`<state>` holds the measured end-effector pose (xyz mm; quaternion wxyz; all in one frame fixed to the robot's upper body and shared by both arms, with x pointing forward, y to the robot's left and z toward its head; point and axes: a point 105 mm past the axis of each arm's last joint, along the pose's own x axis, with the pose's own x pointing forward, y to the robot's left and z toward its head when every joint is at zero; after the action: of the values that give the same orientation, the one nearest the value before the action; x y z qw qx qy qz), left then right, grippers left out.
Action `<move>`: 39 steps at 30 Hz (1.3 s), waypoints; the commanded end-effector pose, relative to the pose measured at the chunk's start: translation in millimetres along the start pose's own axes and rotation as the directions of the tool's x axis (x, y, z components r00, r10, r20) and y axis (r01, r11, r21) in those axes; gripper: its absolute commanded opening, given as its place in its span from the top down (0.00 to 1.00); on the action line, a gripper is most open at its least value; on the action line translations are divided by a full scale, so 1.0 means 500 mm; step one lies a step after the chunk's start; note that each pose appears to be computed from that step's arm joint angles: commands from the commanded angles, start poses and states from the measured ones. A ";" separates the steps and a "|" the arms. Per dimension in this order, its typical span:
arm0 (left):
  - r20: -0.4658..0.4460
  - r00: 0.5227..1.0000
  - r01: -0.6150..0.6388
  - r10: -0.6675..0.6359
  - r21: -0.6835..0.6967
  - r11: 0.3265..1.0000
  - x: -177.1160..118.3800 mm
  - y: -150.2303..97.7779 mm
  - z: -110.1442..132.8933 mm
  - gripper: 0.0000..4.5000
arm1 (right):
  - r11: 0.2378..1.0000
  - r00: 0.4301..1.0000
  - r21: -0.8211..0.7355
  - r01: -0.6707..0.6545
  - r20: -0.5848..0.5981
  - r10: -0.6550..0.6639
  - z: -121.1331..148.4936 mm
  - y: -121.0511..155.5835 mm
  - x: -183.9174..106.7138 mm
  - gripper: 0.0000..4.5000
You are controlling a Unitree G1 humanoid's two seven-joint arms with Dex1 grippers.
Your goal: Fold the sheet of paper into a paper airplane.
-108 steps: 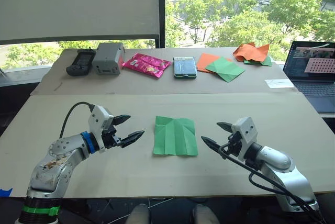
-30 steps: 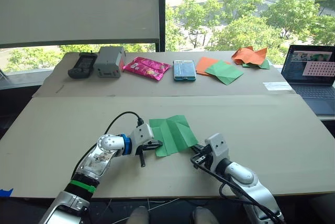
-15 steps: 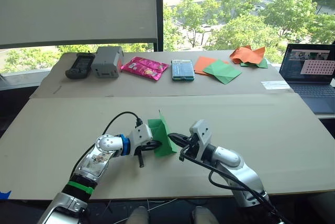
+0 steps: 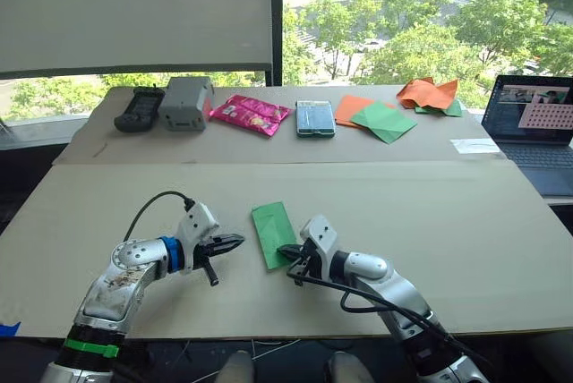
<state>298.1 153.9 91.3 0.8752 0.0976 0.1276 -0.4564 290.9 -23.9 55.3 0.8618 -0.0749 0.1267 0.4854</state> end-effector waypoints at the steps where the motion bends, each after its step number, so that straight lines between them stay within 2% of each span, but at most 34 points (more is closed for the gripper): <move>1: 0.064 0.997 0.041 -0.039 -0.026 0.999 0.033 -0.006 0.024 1.00 | 1.000 1.000 0.002 -0.010 -0.006 0.010 0.002 0.004 0.005 0.99; 8: -0.021 0.999 0.048 -0.048 -0.026 0.999 0.077 0.003 -0.030 1.00 | 1.000 1.000 0.000 0.011 0.005 -0.011 0.013 -0.005 0.003 0.99; 14: -0.121 0.989 0.086 -0.080 0.045 0.995 0.102 -0.005 -0.072 1.00 | 0.998 0.997 -0.014 0.063 0.044 -0.062 0.042 -0.038 -0.013 0.99; 25: -0.167 0.981 0.113 -0.098 0.085 0.990 0.088 -0.013 -0.090 1.00 | 0.987 0.983 -0.103 0.121 -0.128 -0.133 0.003 -0.109 0.029 0.99; 39: -0.171 0.981 0.109 -0.093 0.086 0.990 0.080 -0.019 -0.096 1.00 | 0.979 0.974 -0.133 0.156 -0.143 -0.174 0.030 -0.145 0.085 0.99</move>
<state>313.7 126.1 51.1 0.8407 0.1621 0.1430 -0.4964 374.3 -18.3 66.7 0.8797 -0.1659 0.1411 0.4228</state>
